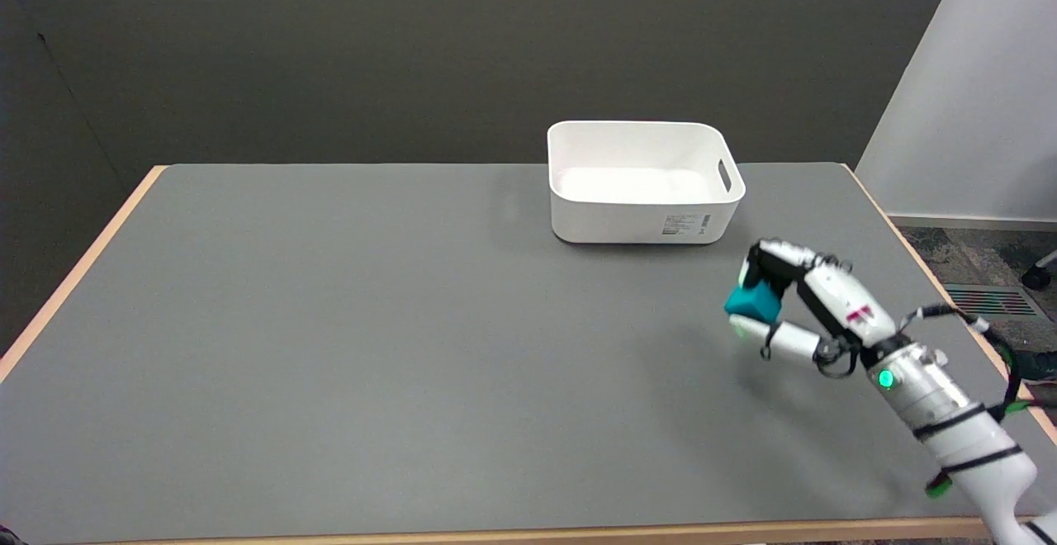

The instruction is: Pick up blue wooden cube.

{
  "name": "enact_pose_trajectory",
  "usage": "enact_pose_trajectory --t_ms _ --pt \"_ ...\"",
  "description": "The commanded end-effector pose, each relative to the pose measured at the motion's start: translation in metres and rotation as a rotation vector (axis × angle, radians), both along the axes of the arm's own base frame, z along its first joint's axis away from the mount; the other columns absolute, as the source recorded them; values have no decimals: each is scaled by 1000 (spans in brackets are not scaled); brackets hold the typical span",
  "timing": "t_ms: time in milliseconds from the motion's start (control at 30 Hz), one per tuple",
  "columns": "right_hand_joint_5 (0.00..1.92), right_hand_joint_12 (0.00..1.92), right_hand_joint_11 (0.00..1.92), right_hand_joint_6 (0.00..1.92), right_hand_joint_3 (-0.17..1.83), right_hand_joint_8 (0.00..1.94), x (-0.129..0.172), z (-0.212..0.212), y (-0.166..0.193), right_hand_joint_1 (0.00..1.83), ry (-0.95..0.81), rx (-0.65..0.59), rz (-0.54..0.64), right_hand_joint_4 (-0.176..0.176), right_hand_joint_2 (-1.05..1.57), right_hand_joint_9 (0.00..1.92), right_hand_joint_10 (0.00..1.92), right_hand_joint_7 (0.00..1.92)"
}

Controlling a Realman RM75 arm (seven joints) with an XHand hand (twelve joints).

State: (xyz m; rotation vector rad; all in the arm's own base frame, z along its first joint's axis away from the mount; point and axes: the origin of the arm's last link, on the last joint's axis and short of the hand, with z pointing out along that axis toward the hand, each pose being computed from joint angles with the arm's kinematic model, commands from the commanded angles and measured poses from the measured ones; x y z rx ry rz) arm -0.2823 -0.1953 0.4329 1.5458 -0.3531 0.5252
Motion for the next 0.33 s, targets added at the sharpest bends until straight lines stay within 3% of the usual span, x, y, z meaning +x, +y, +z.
enact_pose_trajectory --t_ms 33,167,333 --pt "420 1921 205 1772 306 1888 141 4 -77 996 75 44 397 -5 1295 540 1921 526" --pt "420 1921 151 1780 321 1884 169 -1 -122 997 99 74 407 -3 1287 540 1921 531" --pt "423 1921 125 1777 323 1868 175 -9 -174 1002 92 118 363 -2 1281 541 1921 541"
